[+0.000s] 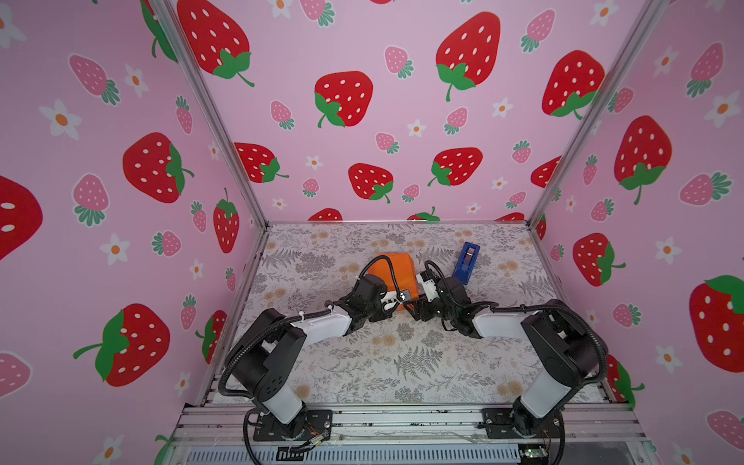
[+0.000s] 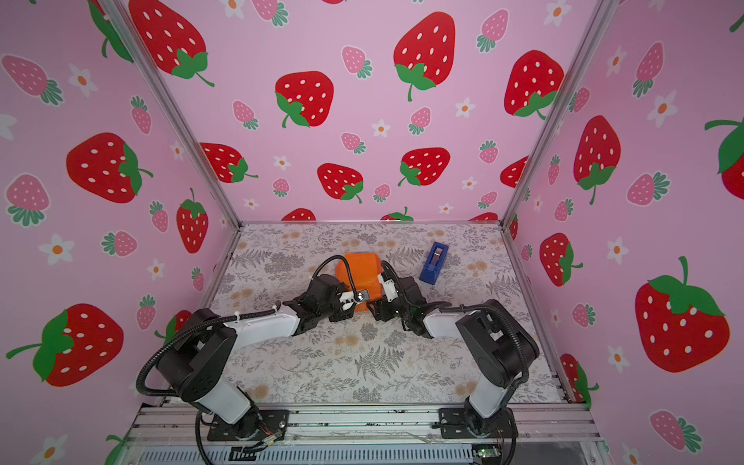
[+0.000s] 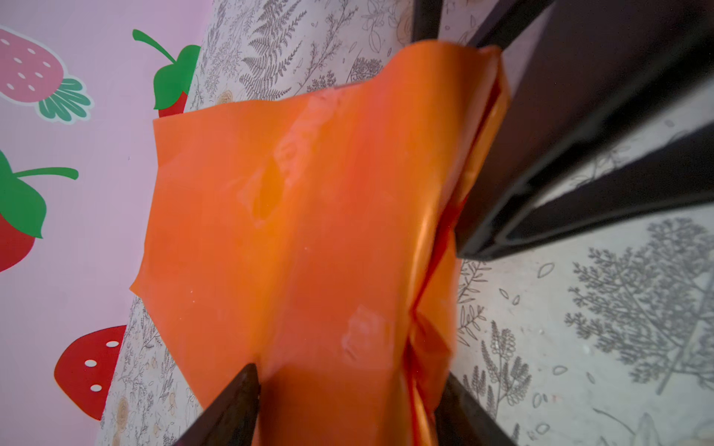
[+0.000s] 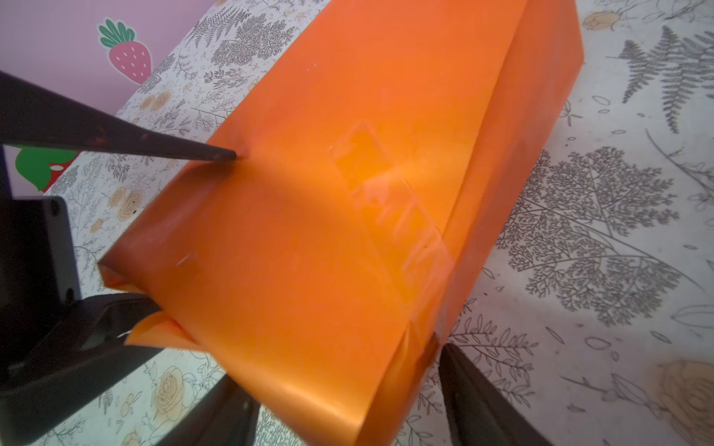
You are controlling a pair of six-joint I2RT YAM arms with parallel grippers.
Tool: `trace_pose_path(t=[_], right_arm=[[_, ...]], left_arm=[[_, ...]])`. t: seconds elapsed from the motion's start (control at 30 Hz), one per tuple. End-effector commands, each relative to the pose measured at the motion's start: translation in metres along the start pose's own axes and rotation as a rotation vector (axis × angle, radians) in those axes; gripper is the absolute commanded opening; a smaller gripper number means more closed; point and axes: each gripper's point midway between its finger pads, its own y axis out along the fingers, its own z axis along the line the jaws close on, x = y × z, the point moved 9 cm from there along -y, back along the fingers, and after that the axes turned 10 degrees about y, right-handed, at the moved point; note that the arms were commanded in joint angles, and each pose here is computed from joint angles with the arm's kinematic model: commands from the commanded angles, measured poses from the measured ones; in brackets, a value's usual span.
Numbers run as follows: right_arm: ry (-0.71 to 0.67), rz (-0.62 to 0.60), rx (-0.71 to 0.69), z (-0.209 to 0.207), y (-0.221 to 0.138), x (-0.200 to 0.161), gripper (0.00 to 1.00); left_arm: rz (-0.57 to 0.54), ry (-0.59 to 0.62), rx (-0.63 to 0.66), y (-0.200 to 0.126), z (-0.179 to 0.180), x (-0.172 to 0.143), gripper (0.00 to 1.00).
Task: Wrap a gift box in wrapping paper
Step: Fifth fold the wrapping paper around the gift box.
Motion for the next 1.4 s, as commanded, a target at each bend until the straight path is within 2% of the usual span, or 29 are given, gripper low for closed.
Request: trace_pose_path(t=[0.0,0.2,0.43,0.63,0.77,0.97,1.2,1.37], right_arm=[[0.000,-0.012,0.042,0.004,0.003,0.008,0.74],[0.001,-0.024,0.142,0.014,0.001,0.013,0.79],[0.018,-0.036,0.197,0.020,0.005,0.020,0.80],[0.106,-0.045,0.129,0.010,0.009,0.022,0.83],[0.192,-0.029,0.084,0.004,0.010,0.020,0.89],[0.276,0.000,0.023,-0.001,0.012,0.016,0.89],[0.295,-0.059,0.034,0.000,-0.022,0.031,0.86],[0.385,-0.133,0.040,-0.027,-0.062,0.048,0.81]], left_arm=[[0.054,-0.002,-0.107,0.008,-0.017,-0.011,0.64],[0.041,-0.004,-0.120,0.007,-0.017,-0.010,0.61],[0.045,-0.003,-0.133,0.008,-0.018,-0.010,0.61],[0.038,-0.007,-0.139,0.007,-0.019,-0.010,0.59],[0.032,-0.007,-0.142,0.005,-0.020,-0.010,0.57],[0.028,-0.015,-0.148,0.006,-0.021,-0.010,0.56],[0.035,-0.020,-0.150,0.007,-0.021,-0.011,0.55],[0.035,-0.024,-0.151,0.008,-0.020,-0.012,0.55]])
